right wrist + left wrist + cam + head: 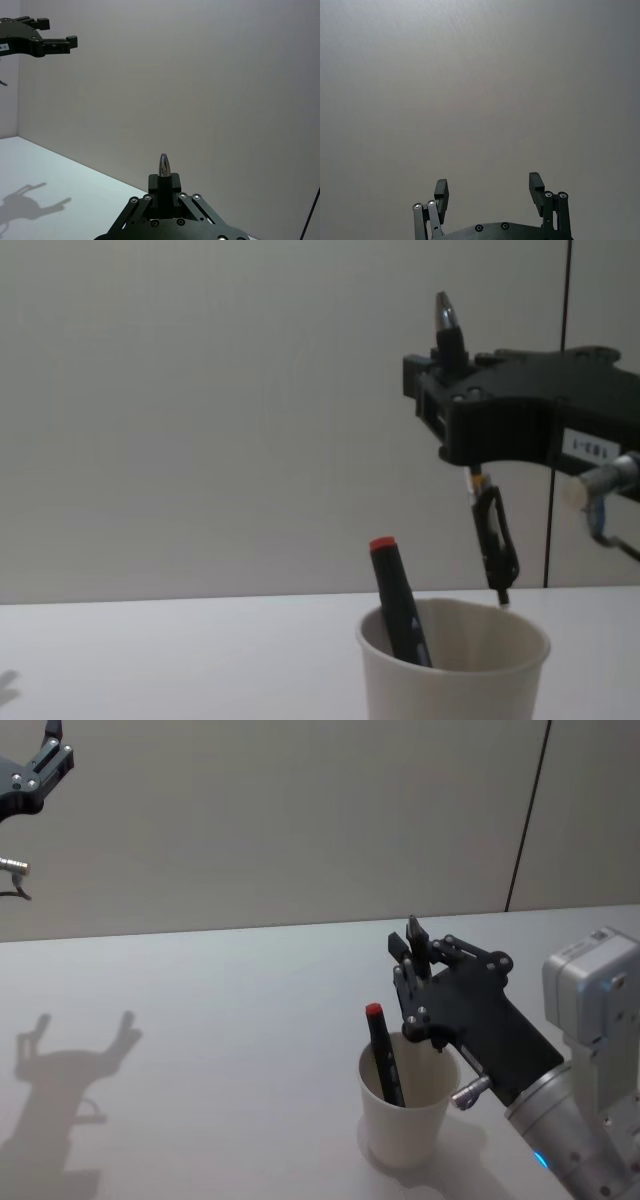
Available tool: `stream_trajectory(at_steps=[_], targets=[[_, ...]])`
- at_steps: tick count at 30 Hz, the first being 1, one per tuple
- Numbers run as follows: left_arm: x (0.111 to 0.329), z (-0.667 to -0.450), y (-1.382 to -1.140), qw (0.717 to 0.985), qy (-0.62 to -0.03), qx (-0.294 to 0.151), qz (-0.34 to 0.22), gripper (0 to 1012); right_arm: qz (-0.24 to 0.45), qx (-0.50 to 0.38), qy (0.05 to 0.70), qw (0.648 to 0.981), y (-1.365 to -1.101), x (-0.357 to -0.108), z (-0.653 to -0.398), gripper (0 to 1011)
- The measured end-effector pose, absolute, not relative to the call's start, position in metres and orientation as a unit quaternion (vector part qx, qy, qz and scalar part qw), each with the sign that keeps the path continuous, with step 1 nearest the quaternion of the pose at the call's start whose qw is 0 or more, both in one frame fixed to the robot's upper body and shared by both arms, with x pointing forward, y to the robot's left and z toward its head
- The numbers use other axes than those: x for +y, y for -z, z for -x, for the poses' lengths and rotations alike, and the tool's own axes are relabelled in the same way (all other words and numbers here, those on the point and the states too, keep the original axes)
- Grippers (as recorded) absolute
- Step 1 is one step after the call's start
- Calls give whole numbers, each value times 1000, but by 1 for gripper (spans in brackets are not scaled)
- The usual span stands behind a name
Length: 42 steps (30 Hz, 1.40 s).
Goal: Place the pen into the pen holder.
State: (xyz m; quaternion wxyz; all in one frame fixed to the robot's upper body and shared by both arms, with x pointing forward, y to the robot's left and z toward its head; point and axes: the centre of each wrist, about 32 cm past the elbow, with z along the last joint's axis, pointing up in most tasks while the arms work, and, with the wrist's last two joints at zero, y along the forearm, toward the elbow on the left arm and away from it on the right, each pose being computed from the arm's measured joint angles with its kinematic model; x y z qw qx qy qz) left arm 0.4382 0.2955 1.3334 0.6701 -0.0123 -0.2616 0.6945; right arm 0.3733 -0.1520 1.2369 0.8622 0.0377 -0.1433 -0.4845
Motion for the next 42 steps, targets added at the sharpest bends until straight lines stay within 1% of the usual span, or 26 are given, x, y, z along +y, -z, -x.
stream_trajectory(at_steps=[2, 6, 7, 9, 10, 12, 13, 14, 16, 18, 19, 21, 23, 25, 26, 28, 30, 31, 32, 33, 36, 42], targets=[[295, -438, -1333, 670, -695, -262, 12, 1001, -38, -140, 484, 863, -1236, -152, -375, 125], [295, -438, -1333, 670, -695, -262, 12, 1001, -38, -137, 485, 863, -1236, -151, -376, 187], [295, -438, -1333, 670, -695, -262, 12, 1001, -37, -136, 485, 863, -1235, -151, -376, 236], [295, -438, -1333, 670, -695, -262, 12, 1001, -37, -135, 485, 863, -1235, -151, -377, 288], [295, -438, -1333, 670, -695, -262, 12, 1001, -37, -134, 485, 863, -1235, -151, -377, 333], [295, -438, -1333, 670, -695, -262, 12, 1001, -37, -133, 485, 864, -1235, -151, -378, 368], [295, -438, -1333, 670, -695, -262, 12, 1001, -37, -132, 485, 864, -1234, -151, -378, 427], [295, -438, -1333, 670, -695, -262, 12, 1001, -37, -132, 485, 864, -1234, -151, -378, 427], [295, -438, -1333, 670, -695, -262, 12, 1001, -37, -131, 485, 864, -1234, -151, -378, 534], [295, -438, -1333, 670, -695, -262, 12, 1001, -37, -131, 485, 864, -1234, -151, -378, 568], [295, -438, -1333, 670, -695, -262, 12, 1001, -37, -130, 485, 864, -1234, -151, -379, 616], [295, -438, -1333, 670, -695, -262, 12, 1001, -37, -130, 485, 864, -1234, -151, -379, 656], [296, -438, -1333, 670, -695, -262, 12, 1001, -37, -130, 485, 864, -1234, -151, -379, 733], [295, -438, -1333, 670, -695, -262, 12, 1001, -37, -130, 485, 864, -1234, -151, -379, 768], [295, -438, -1333, 670, -695, -262, 12, 1001, -37, -130, 485, 864, -1234, -151, -379, 820], [295, -438, -1333, 670, -695, -262, 12, 1001, -39, -133, 486, 863, -1236, -151, -379, 864], [295, -438, -1333, 670, -695, -262, 12, 1001, -42, -138, 488, 861, -1239, -153, -379, 932], [295, -438, -1333, 670, -695, -262, 12, 1001, -43, -141, 488, 860, -1240, -153, -379, 942], [295, -438, -1333, 670, -695, -262, 12, 1001, -46, -146, 491, 858, -1244, -155, -379, 986], [295, -438, -1333, 670, -695, -262, 12, 1001, -47, -149, 492, 856, -1245, -155, -379, 1001], [295, -438, -1333, 670, -695, -262, 12, 1001, -52, -158, 498, 851, -1251, -159, -379, 1001], [295, -438, -1333, 670, -695, -262, 12, 1001, -58, -184, 524, 829, -1266, -173, -378, 1001]])
